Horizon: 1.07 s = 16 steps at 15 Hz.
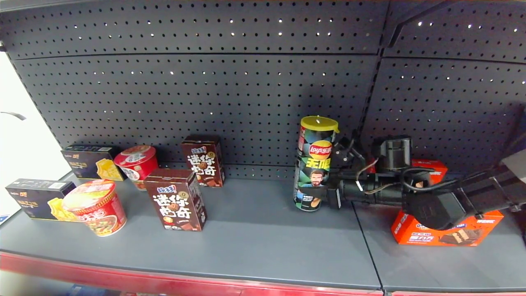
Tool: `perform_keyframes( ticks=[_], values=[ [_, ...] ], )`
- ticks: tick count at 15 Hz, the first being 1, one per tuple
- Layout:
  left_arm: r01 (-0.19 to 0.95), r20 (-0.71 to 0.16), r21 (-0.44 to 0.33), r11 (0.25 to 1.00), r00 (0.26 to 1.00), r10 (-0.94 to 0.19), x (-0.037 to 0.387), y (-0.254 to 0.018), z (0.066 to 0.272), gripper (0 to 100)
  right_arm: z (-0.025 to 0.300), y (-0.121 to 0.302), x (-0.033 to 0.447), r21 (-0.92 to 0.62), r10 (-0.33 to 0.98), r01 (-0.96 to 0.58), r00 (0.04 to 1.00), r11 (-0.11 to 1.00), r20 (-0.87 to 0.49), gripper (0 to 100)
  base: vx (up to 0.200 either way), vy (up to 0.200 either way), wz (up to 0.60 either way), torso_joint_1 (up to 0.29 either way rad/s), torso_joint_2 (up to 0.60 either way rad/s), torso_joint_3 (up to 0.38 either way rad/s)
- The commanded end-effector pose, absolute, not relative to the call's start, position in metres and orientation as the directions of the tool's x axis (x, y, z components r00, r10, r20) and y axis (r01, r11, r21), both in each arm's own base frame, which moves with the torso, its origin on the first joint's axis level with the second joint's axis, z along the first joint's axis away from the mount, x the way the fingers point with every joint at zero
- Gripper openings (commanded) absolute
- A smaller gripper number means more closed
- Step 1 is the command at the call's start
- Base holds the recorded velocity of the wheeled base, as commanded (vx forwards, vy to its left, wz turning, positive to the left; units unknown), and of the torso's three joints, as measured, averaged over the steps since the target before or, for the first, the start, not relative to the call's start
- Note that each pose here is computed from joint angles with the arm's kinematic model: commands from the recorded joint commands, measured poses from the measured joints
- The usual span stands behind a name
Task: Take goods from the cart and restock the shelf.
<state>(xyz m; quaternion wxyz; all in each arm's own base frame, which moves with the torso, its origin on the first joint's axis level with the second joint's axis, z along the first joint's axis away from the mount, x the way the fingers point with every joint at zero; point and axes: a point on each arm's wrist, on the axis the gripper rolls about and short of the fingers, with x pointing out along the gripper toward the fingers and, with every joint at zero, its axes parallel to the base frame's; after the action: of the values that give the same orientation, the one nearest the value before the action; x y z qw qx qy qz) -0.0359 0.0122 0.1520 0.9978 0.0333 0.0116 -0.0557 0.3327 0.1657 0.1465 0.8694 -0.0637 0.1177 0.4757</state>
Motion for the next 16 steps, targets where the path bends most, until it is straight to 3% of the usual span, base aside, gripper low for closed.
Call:
perform_keyframes(
  ticks=[1, 16],
  values=[
    [0.111, -0.023, 0.064, 0.992, 0.994, -0.110, -0.036, 0.012, 0.152, 0, 0.161, 0.155, 0.305, -0.028, 0.819, -0.843, 0.529, 0.537, -0.222, 0, 0.000, 0.000, 0.00, 0.000, 0.00, 0.000],
    [0.074, -0.014, 0.064, 0.995, 0.997, -0.074, -0.037, 0.013, 0.154, 0, 0.109, 0.134, 0.232, 0.007, 0.834, -0.867, 0.477, 0.498, -0.277, 0, 0.000, 0.000, 0.00, 0.000, 0.00, 0.000]
  ],
)
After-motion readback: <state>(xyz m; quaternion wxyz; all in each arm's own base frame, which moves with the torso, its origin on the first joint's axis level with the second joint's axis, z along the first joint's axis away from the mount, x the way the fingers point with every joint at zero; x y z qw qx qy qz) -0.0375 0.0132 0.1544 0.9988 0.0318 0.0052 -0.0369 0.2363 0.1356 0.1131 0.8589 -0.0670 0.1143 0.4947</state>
